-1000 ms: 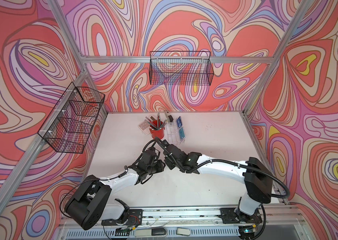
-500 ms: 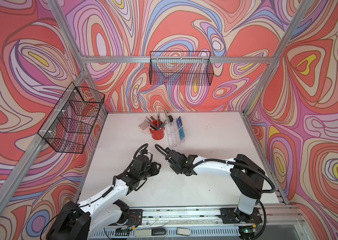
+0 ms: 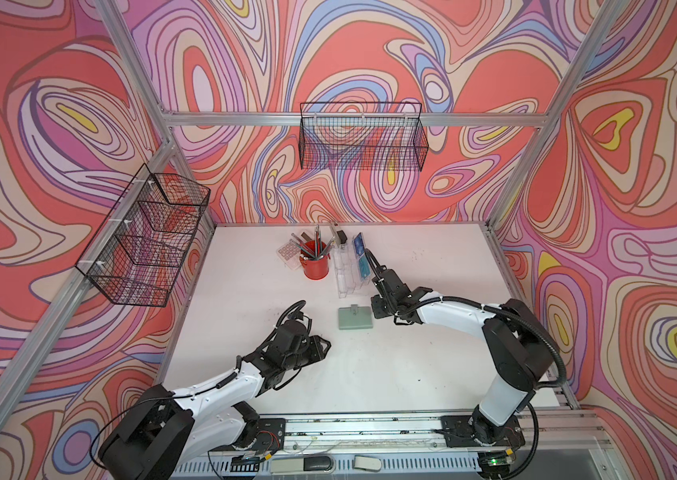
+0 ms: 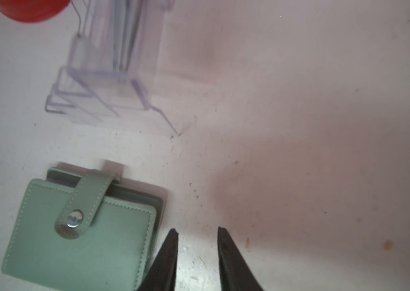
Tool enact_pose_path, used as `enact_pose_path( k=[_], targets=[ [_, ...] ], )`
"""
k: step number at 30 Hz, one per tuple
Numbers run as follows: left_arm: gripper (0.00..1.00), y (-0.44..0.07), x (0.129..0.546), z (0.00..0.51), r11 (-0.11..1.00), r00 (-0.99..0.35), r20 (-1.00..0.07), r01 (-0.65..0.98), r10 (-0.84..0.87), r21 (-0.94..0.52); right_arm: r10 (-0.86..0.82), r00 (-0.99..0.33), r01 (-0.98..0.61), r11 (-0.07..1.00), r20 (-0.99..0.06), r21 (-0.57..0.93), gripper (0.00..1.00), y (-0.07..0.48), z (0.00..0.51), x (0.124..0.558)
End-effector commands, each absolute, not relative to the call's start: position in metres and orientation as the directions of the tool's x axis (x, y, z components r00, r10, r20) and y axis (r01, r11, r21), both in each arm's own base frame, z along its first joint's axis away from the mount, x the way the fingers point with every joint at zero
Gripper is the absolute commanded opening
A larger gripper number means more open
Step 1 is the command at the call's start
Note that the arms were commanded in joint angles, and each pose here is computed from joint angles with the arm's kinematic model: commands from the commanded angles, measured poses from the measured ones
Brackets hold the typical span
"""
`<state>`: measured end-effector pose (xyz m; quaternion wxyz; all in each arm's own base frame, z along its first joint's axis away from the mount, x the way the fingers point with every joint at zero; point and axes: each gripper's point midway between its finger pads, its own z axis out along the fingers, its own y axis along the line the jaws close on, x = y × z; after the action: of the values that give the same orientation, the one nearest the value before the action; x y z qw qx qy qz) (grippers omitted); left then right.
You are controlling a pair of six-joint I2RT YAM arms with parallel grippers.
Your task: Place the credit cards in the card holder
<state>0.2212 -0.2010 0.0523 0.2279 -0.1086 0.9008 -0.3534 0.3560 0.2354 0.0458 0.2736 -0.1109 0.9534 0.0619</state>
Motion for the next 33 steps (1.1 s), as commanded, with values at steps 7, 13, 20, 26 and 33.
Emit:
enact_pose_path(
  k=[7, 13, 20, 26, 33],
  targets=[
    [0.35, -0.218, 0.227, 0.054, 0.671, -0.875, -0.3, -0.037, -0.38, -0.741, -0.086, -0.862, -0.207, 0.96, -0.5, 0.191, 0.29, 0.265, 0.032, 0.365],
    [0.33, -0.211, 0.229, 0.048, 0.695, -0.867, -0.297, -0.077, -0.401, -0.715, -0.041, -0.868, -0.198, 0.943, -0.495, 0.268, 0.29, 0.272, 0.031, 0.345],
    [0.35, -0.193, 0.231, 0.056, 0.736, -0.836, -0.347, -0.096, -0.426, -0.67, -0.038, -0.858, -0.219, 0.929, -0.513, 0.299, 0.27, 0.288, 0.041, 0.306],
    [0.36, -0.169, 0.232, 0.066, 0.783, -0.802, -0.392, -0.145, -0.451, -0.605, -0.017, -0.866, -0.229, 0.902, -0.499, 0.367, 0.26, 0.306, 0.038, 0.271],
    [0.36, -0.141, 0.235, 0.069, 0.791, -0.769, -0.399, -0.216, -0.499, -0.573, -0.039, -0.873, -0.285, 0.849, -0.486, 0.444, 0.26, 0.35, 0.035, 0.24]
  ],
)
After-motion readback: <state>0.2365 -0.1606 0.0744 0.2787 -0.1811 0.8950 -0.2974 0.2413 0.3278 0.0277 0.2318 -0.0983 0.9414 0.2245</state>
